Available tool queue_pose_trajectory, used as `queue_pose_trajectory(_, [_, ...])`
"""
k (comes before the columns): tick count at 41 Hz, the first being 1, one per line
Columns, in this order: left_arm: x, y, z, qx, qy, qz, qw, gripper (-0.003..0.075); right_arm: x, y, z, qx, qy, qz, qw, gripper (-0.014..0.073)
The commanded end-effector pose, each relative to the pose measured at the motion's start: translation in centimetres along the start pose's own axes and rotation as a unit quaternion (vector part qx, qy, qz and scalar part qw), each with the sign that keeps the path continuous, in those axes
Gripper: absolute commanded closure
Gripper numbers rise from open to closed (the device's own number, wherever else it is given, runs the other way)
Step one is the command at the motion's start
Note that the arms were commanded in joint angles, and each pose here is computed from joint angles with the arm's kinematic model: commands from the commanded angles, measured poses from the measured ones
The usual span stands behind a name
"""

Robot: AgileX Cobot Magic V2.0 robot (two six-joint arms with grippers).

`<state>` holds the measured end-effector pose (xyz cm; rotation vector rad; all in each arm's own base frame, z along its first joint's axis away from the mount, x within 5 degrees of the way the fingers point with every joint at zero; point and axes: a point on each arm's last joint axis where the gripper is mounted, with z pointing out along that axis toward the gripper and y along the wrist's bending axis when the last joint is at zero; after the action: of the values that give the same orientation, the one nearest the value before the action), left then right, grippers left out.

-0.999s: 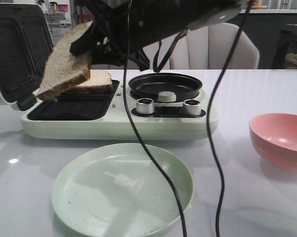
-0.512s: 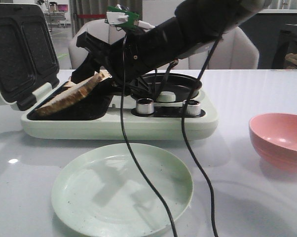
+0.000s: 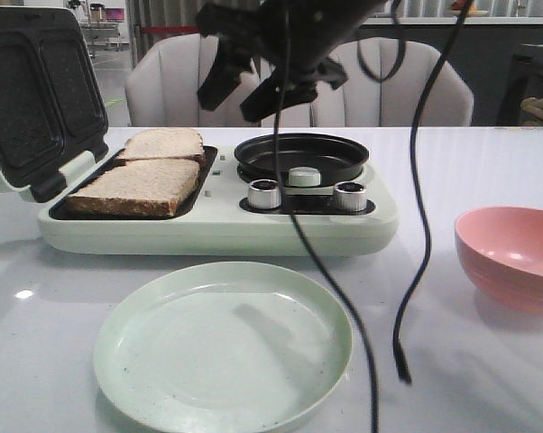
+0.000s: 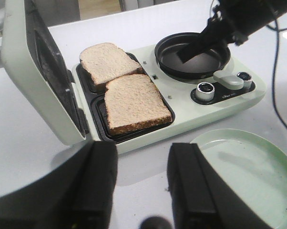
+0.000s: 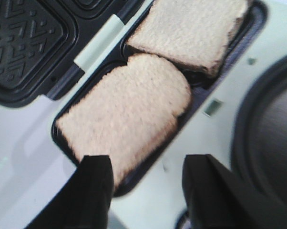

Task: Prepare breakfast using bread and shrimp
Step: 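Withdraw the right gripper away from the sandwich maker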

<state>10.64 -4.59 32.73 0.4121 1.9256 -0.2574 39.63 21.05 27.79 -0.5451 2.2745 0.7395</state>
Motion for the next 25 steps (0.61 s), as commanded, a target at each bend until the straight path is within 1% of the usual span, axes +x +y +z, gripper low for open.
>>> queue_pose_trajectory(1, [-1.7,-0.1,-0.6,0.003,-0.057,-0.003,0.998,0.0393,-2.6,2.4,-6.4,0.011,-0.034,-0.033,0.999,0.0174])
queue_pose_trajectory(6, [-1.7,-0.1,-0.6,0.003,-0.057,-0.003,0.998,0.0393,-2.5,3.6,-10.0,0.027,-0.009,-0.058,0.998,0.0249])
queue_pose_trajectory(9, [-1.7,-0.1,-0.6,0.003,-0.055,-0.003,0.998,0.0393,-1.9,4.2,-11.9,0.037,0.008,-0.067,0.997,0.0279])
queue_pose_trajectory(13, [-1.6,-0.1,-0.5,0.003,-0.052,-0.003,0.999,0.0393,-0.7,4.7,-14.1,0.056,0.022,-0.074,0.995,0.0289])
queue_pose_trajectory(18, [-1.5,-0.1,-0.5,0.004,-0.042,-0.003,0.999,0.0393,1.2,5.1,-16.7,0.087,0.012,-0.073,0.993,0.0289])
queue_pose_trajectory(25, [-1.3,-0.1,-0.5,0.004,-0.031,-0.003,1.0,0.0393,5.5,5.1,-19.5,0.124,-0.004,-0.077,0.989,0.0289])
